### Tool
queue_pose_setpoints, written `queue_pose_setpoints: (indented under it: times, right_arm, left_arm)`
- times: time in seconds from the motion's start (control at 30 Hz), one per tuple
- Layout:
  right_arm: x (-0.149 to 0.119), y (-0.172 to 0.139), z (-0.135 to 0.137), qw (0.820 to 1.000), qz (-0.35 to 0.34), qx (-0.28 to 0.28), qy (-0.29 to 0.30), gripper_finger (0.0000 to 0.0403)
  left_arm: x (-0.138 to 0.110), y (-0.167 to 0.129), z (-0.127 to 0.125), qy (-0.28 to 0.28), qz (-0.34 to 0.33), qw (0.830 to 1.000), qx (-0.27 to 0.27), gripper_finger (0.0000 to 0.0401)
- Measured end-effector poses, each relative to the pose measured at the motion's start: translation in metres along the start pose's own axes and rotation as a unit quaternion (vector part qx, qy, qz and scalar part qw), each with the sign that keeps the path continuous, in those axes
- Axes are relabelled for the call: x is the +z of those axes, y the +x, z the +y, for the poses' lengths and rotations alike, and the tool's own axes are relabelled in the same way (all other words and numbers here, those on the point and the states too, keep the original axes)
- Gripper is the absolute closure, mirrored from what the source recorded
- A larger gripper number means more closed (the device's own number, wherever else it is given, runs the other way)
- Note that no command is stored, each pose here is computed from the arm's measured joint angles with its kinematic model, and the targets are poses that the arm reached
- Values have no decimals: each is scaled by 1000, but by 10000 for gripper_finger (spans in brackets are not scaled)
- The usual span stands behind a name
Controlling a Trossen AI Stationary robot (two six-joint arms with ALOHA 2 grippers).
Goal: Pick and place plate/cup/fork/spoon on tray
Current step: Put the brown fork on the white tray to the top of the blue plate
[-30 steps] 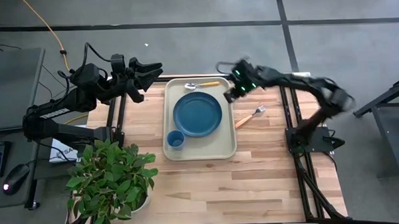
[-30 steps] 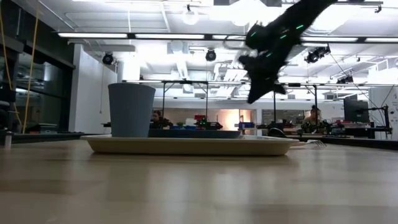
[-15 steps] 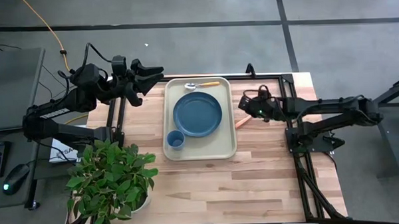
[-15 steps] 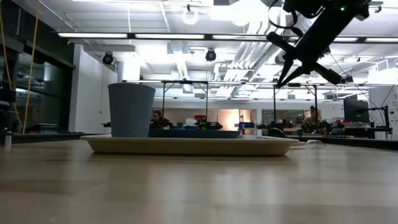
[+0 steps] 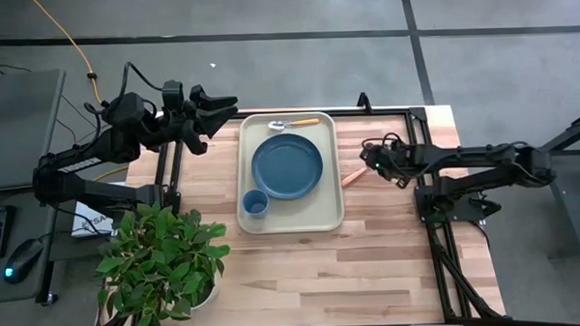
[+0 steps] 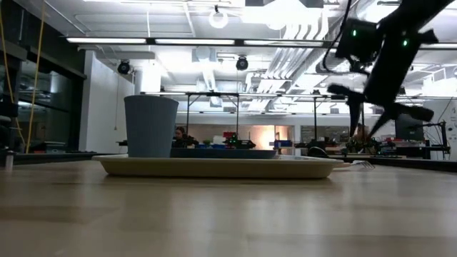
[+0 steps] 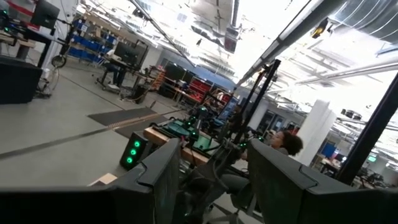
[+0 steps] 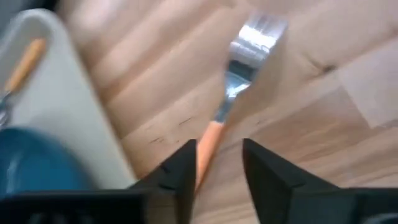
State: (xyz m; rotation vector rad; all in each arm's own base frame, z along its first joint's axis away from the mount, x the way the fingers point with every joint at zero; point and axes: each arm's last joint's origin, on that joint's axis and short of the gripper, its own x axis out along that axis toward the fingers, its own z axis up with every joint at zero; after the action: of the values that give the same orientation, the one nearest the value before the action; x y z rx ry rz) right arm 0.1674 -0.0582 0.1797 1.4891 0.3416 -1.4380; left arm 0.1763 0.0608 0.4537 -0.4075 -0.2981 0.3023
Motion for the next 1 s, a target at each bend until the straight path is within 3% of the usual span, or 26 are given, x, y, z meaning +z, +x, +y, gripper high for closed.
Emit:
queue_pose_setpoints:
  times: [0.1,0.2,0.63,0.8,1.0]
  right_arm:
    - [3,15,-5,999,13,-19,40,237]
    - [6,27,-2,998,9,-19,65,217]
    - [19,64,4,992,3,-72,104,231]
    - [19,66,1,991,-3,-88,100,270]
    - [19,65,-1,993,-12,-95,65,384]
  left_arm:
    - [0,0,0,5,0,1000,1,233]
    - [0,0,0,5,0,1000,1,233]
    - [0,0,0,3,-1,1000,2,233]
    - [0,0,0,3,-1,1000,2,233]
    - [0,0,0,3,-1,1000,2,233]
